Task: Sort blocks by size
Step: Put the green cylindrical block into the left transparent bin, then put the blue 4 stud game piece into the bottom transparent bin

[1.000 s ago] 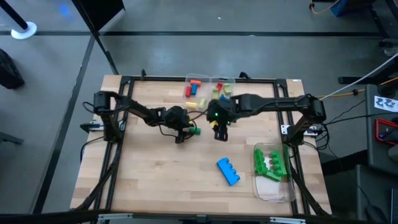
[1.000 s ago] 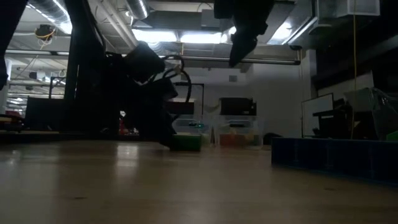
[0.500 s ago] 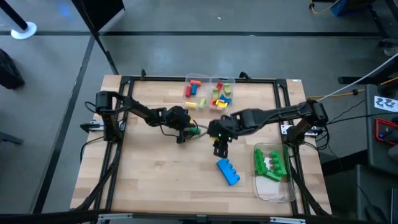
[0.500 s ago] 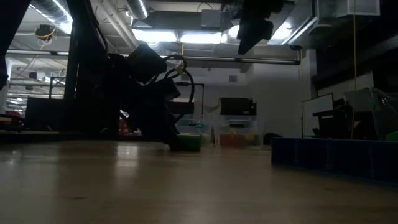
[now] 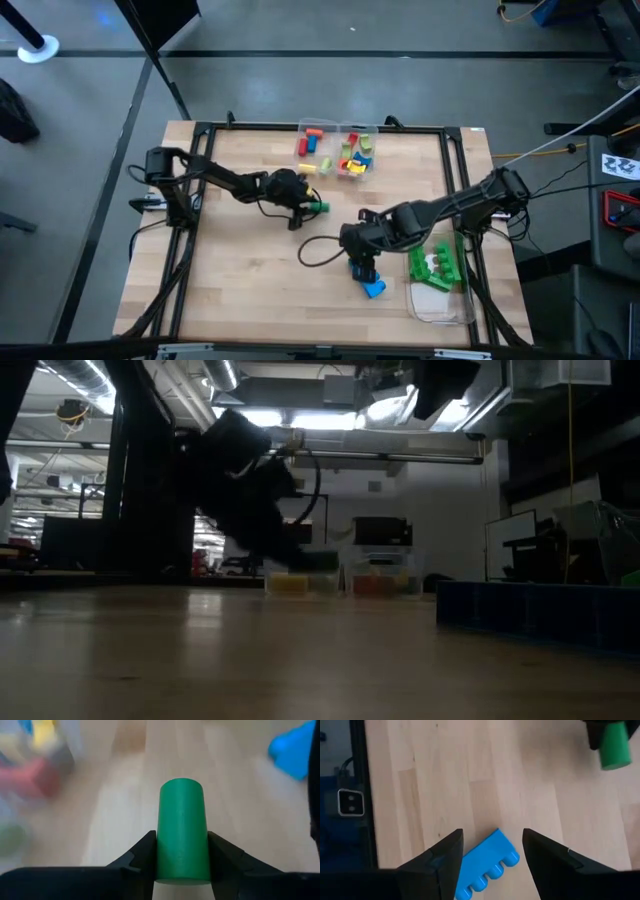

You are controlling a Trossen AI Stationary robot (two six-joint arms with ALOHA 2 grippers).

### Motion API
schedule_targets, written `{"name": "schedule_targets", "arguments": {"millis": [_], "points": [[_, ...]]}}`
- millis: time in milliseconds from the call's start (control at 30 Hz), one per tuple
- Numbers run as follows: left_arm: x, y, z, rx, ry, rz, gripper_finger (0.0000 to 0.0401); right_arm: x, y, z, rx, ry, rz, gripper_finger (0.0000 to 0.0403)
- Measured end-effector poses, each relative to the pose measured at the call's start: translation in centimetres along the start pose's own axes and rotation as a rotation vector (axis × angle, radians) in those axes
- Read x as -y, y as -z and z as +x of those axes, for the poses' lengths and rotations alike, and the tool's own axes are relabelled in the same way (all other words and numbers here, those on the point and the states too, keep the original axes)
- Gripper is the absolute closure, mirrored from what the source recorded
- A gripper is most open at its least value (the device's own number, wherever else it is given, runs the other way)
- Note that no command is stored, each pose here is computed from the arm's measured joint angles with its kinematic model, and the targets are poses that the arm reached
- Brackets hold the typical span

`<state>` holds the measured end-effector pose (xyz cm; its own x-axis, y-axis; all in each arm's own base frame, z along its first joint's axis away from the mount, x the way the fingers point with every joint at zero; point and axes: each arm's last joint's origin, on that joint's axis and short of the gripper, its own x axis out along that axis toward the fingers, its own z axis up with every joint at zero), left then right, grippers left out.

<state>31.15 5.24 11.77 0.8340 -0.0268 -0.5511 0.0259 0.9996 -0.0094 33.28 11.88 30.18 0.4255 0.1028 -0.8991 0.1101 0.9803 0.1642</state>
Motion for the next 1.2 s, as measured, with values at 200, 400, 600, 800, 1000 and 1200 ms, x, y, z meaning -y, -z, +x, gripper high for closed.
{"name": "schedule_targets", "arguments": {"millis": [200,400,600,800,1000,1200], "points": [[-0.7,-3.4,-1.5,0.127,-0.033,0.042,0.0275,-1.2,0.7,0.9,-0.007,0.059,0.045,0.0196],[-2.8,-5.5,-3.1,0.194,-0.208,0.093,0.0273,-2.2,1.4,1.8,-0.018,0.093,0.136,0.0196],[-6.1,-5.7,-4.2,0.164,-0.431,0.122,0.027,-3.0,1.8,3.0,-0.044,0.104,0.145,0.0196],[-8.9,-4.6,-5.1,0.122,-0.511,0.049,0.0259,-3.0,1.9,4.4,-0.081,0.135,0.138,0.0196],[-9.8,-3.4,-5.0,0.05,-0.522,0.025,0.0243,-3.0,2.2,5.4,-0.121,0.164,0.132,0.0196],[-10.2,-3.0,-4.9,0.047,-0.527,-0.023,0.0213,-2.9,2.4,5.8,-0.148,0.175,0.13,0.0196]]}}
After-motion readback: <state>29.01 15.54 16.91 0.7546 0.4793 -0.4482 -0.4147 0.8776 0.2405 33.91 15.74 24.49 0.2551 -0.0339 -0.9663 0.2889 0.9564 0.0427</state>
